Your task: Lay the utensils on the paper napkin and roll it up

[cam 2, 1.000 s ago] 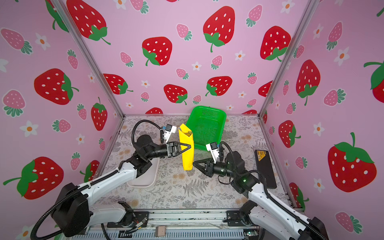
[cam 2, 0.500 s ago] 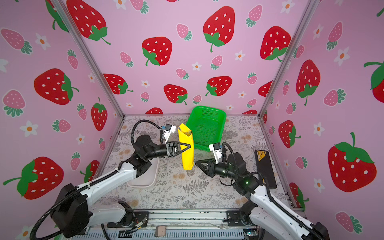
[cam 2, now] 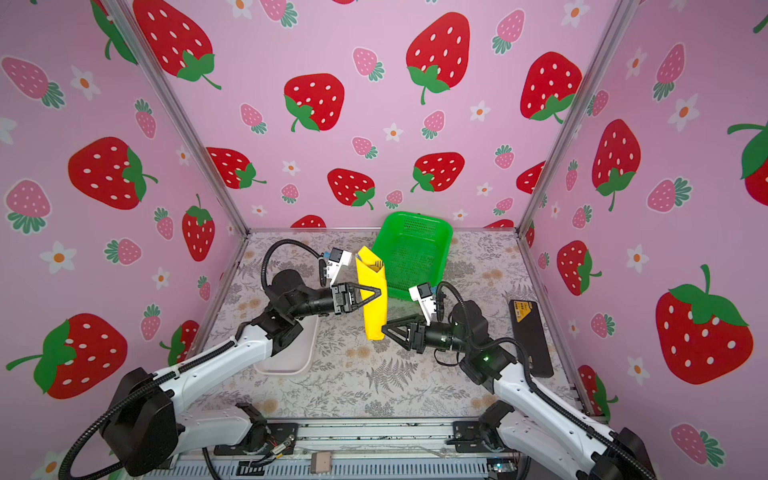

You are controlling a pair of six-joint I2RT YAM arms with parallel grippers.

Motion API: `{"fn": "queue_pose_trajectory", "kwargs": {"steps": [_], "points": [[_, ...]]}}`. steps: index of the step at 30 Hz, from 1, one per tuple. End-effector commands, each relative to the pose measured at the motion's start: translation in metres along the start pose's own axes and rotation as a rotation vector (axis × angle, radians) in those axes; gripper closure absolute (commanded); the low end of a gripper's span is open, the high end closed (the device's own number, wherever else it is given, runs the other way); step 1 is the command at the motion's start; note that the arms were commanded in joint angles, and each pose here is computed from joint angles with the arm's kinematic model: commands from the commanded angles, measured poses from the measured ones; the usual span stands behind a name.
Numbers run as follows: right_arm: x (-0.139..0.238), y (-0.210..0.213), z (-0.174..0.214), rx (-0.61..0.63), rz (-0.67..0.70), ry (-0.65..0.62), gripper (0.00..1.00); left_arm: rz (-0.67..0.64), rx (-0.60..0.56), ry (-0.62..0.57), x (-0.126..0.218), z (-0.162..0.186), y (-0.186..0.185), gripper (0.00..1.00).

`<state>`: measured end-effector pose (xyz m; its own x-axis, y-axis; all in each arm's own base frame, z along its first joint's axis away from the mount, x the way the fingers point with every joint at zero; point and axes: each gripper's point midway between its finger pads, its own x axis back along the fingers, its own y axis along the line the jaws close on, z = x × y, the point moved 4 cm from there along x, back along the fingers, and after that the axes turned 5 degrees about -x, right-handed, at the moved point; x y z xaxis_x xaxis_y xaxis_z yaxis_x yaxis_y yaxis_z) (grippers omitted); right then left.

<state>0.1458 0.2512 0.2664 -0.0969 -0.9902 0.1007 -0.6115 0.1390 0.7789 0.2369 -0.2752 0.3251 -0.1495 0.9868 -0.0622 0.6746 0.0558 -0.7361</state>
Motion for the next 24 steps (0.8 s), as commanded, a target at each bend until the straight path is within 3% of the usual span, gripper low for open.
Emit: {"fn": "queue_pose_trajectory", "kwargs": {"steps": [1,5,11,18,24], "points": [[0.0,0.015,-0.006,0.048,-0.072,0.005,0.59,0.05,-0.06,-0.036,0.003,-0.01,-0.018,0.91],[0.0,0.003,0.002,0.024,-0.029,0.015,0.65,0.048,-0.059,-0.037,0.003,-0.01,-0.017,0.91],[0.007,0.001,0.005,0.017,0.002,-0.006,0.64,0.045,-0.059,-0.034,0.002,-0.01,-0.016,0.91],[0.005,0.025,-0.005,0.059,-0.091,-0.006,0.42,0.044,-0.056,-0.028,0.001,-0.01,-0.014,0.91],[-0.013,0.026,-0.011,0.075,-0.092,0.028,0.34,0.037,-0.053,-0.034,0.002,-0.009,-0.013,0.91]]}}
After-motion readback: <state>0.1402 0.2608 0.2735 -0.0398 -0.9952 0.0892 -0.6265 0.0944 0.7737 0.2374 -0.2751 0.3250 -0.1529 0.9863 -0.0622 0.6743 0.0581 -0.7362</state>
